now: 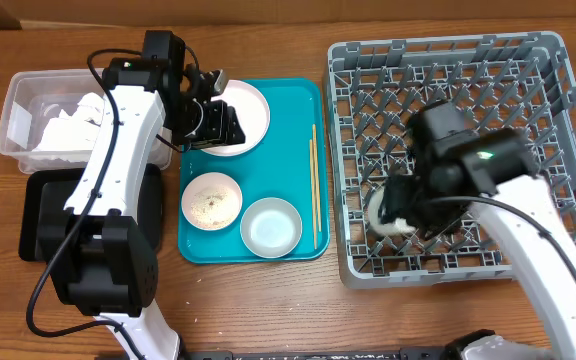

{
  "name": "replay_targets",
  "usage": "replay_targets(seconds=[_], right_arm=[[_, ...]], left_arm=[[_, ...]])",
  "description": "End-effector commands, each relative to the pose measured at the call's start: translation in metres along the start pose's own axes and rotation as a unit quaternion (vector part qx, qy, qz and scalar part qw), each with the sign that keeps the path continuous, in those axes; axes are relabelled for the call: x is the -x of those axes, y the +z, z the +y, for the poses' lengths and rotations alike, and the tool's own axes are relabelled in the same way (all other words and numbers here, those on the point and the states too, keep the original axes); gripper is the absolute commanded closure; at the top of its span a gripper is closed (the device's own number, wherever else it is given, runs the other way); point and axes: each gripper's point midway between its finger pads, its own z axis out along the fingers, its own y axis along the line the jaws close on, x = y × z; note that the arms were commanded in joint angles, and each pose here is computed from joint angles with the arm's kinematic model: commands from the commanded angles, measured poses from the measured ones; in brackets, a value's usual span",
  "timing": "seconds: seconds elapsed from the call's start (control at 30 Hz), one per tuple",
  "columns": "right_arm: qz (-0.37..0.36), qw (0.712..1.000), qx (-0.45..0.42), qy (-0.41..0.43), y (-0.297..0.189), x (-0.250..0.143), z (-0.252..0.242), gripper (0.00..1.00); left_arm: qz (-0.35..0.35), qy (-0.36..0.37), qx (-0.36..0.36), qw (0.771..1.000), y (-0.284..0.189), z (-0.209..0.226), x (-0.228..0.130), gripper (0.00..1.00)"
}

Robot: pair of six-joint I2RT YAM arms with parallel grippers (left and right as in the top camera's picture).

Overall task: Sort waste into correct bins and load items into the dishwasher
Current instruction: 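Lower the white cup into the rack's front-left corner and release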

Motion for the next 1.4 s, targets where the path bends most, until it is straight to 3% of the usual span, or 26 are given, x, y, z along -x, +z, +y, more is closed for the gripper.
replay_targets(seconds=[0.0, 0.43, 0.6, 0.7, 1.07, 1.37], right_arm=[[0.005, 0.997, -0.068, 0.021, 0.01, 0.0, -0.006, 0.4], [0.054, 0.996, -0.077, -0.001, 0.042, -0.015, 0.007, 0.39], [0.056, 0.996, -0.073, -0.002, 0.045, -0.015, 0.008, 0.19], [0.054, 0.996, -0.072, -0.002, 0.045, -0.014, 0.008, 0.14], [-0.002, 0.999, -0.026, -0.022, 0.02, 0.011, 0.033, 0.14], [-0.062, 0.997, 0.019, -0.049, -0.007, 0.036, 0.057, 0.13]], left_arm=[[-0.014, -0.009, 0.051, 0.999, -0.007, 0.016, 0.005, 0.46], [-0.014, -0.009, 0.051, 0.999, -0.007, 0.016, 0.005, 0.46], [-0.013, -0.009, 0.051, 0.999, -0.007, 0.016, 0.005, 0.42], [-0.014, -0.009, 0.06, 0.998, -0.008, 0.019, 0.005, 0.42], [-0.011, 0.012, 0.064, 0.998, -0.049, -0.002, 0.002, 0.43], [0.011, 0.0, 0.136, 0.991, -0.081, -0.021, -0.033, 0.47]])
